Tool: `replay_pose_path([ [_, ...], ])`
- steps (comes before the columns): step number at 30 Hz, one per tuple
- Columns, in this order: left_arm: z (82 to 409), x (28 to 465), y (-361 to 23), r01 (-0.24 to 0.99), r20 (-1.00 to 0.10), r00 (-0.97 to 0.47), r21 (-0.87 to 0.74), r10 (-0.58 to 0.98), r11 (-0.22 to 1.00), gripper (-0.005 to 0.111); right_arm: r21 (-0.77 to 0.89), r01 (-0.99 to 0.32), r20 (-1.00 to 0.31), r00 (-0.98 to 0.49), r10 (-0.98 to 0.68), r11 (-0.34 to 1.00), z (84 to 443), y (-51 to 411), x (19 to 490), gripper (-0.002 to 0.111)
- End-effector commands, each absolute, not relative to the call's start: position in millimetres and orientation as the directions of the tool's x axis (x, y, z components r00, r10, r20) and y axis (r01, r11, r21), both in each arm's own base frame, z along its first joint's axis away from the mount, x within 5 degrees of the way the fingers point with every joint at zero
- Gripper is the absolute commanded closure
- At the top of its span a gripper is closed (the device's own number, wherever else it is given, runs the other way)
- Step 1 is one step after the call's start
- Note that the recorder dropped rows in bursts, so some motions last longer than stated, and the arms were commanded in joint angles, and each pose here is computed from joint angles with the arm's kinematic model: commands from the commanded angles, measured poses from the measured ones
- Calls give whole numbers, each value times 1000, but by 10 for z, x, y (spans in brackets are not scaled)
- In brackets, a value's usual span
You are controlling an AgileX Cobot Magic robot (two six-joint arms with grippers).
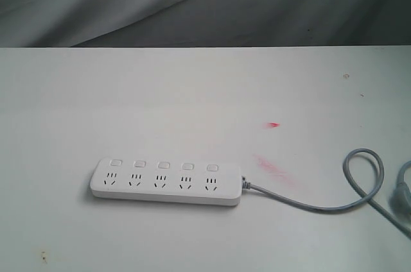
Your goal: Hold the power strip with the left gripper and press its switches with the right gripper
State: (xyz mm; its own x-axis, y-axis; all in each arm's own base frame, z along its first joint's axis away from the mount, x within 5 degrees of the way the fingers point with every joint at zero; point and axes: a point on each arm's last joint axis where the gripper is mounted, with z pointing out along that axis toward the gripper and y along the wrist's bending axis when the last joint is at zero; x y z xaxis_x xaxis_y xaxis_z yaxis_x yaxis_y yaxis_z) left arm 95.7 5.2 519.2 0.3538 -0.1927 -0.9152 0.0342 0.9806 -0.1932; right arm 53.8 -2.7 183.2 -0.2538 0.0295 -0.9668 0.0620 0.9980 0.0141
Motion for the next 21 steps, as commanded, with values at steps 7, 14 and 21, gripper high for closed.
replay_pose_path([
  [7,5187,726,-135,290,-808,229,-476,-543,830,106,10,65,-968,-250,26,998,1824,-31,535,108],
  [14,5138,742,-97,180,-900,246,-323,-360,929,106,10,65,-968,-250,26,998,1824,-31,535,108],
  [21,5144,744,-10,99,-885,284,-355,-368,930,106,11,65,-968,-250,27,998,1824,-30,535,108],
])
